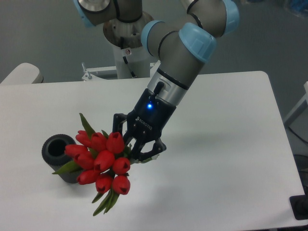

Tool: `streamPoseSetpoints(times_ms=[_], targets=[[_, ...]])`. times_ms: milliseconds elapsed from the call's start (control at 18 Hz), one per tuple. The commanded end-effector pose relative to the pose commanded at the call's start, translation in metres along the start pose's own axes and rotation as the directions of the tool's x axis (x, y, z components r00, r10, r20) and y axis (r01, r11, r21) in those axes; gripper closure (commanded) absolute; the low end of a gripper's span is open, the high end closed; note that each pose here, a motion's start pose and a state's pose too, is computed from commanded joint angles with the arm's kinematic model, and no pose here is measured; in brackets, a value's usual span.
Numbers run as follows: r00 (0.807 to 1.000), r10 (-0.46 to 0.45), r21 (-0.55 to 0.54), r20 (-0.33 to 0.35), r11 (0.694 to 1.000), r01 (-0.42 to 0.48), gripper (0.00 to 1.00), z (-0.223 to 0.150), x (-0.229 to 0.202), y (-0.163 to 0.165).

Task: Insert the flowers into the vase
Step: 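Carry the red tulip bunch in the gripper over the grey vase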

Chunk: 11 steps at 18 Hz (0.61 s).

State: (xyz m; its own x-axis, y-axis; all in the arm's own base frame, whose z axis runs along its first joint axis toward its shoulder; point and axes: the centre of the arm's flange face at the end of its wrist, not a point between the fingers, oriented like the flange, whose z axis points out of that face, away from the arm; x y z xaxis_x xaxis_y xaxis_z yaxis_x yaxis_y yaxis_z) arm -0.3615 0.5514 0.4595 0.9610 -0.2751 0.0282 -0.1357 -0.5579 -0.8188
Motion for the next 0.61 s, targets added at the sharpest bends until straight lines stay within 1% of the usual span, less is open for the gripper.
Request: streamPoseSetpoints(times_ms=[111, 222, 444, 611], targets=[[1.0, -0.006, 0.0, -0.002, 1.0, 0.006, 0.71, 0.003, 0.003, 0.002], [1.0, -0.012, 0.007, -0.007, 1.0, 0.012, 0.71, 0.006, 0.009, -0.006], [1.0, -0.014, 0.01, -0.014, 1.0, 0.014, 0.71, 0.01, 0.016, -0.011], [0.998, -0.056, 0.026, -0.006, 0.998, 0.056, 0.71, 0.011, 0.023, -0.02]])
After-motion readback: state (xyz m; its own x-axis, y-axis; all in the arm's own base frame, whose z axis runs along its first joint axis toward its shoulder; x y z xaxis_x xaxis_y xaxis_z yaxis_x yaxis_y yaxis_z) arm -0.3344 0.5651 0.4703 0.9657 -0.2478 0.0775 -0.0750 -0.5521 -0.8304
